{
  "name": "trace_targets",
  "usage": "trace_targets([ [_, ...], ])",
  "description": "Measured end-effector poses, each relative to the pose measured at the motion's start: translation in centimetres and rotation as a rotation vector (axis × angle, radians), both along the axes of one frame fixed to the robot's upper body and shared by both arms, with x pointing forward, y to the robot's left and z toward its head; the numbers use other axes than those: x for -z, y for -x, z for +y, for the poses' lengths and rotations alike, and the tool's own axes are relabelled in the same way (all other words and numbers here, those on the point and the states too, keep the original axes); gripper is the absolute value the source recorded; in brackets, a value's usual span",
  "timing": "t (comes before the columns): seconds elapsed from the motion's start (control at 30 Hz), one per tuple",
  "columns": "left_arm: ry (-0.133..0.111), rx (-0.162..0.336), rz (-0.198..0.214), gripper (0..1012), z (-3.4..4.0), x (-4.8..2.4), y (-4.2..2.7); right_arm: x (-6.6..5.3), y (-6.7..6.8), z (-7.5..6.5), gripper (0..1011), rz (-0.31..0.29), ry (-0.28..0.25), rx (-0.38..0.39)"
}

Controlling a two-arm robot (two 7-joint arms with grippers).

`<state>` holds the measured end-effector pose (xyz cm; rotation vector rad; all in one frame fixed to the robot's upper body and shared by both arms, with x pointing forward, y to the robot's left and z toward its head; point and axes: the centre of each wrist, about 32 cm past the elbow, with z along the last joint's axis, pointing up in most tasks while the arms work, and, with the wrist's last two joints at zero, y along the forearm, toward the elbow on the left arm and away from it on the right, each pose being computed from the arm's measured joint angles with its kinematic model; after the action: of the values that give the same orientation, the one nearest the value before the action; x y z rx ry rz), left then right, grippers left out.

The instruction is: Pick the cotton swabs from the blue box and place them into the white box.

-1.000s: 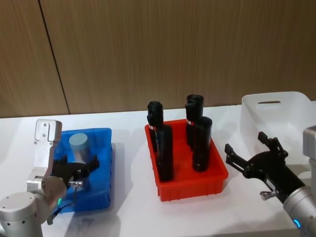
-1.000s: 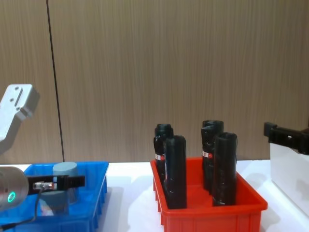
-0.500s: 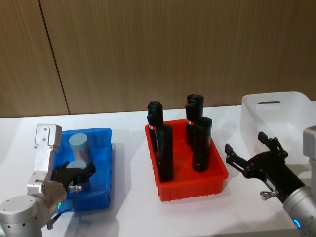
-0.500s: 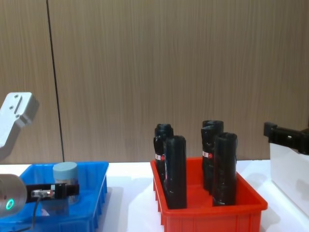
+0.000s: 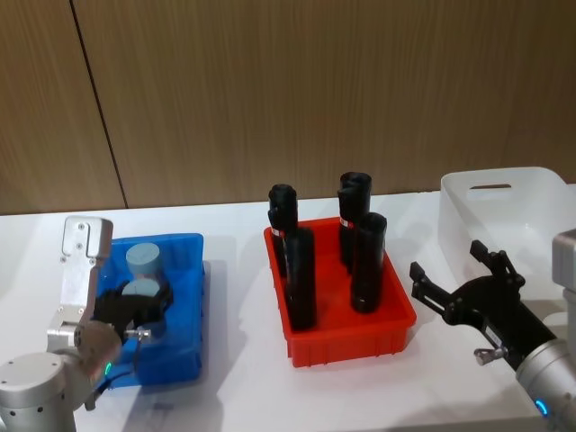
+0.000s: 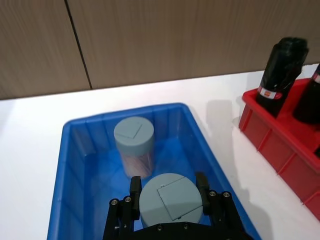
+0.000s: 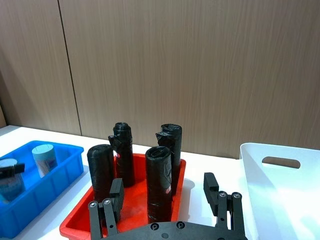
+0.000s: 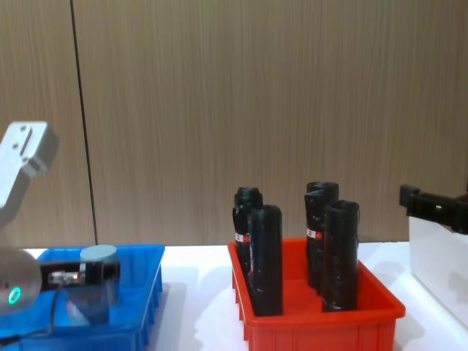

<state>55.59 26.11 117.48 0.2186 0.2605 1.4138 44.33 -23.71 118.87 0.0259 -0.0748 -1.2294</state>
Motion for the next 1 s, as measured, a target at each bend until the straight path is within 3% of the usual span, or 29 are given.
trace_targets([
  [0.27, -0.017, 0.051, -0.088, 666, -0.44, -2.08, 0.43, 0.0, 0.0, 0.0, 1002, 0.0, 0.0, 0.0],
  [0.33, -0.02, 0.08, -0.124, 666, -0.65, -3.16, 0.59, 0.0, 0.0, 0.0, 1002, 0.0, 0.0, 0.0],
  [0.43, -0.02, 0.103, -0.146, 666, -0.82, -3.93, 0.71, 0.0, 0.0, 0.0, 1002, 0.0, 0.0, 0.0],
  [0.47, -0.019, 0.119, -0.16, 666, -0.96, -4.52, 0.81, 0.0, 0.0, 0.0, 1002, 0.0, 0.0, 0.0],
  [0.53, -0.019, 0.133, -0.166, 666, -1.03, -4.89, 0.87, 0.0, 0.0, 0.0, 1002, 0.0, 0.0, 0.0],
  [0.7, -0.012, 0.19, -0.19, 666, -1.51, -6.6, 1.08, 0.0, 0.0, 0.0, 1002, 0.0, 0.0, 0.0],
  [1.0, 0.007, 0.293, -0.173, 666, -2.34, -9.27, 1.02, 0.0, 0.0, 0.0, 1002, 0.0, 0.0, 0.0],
])
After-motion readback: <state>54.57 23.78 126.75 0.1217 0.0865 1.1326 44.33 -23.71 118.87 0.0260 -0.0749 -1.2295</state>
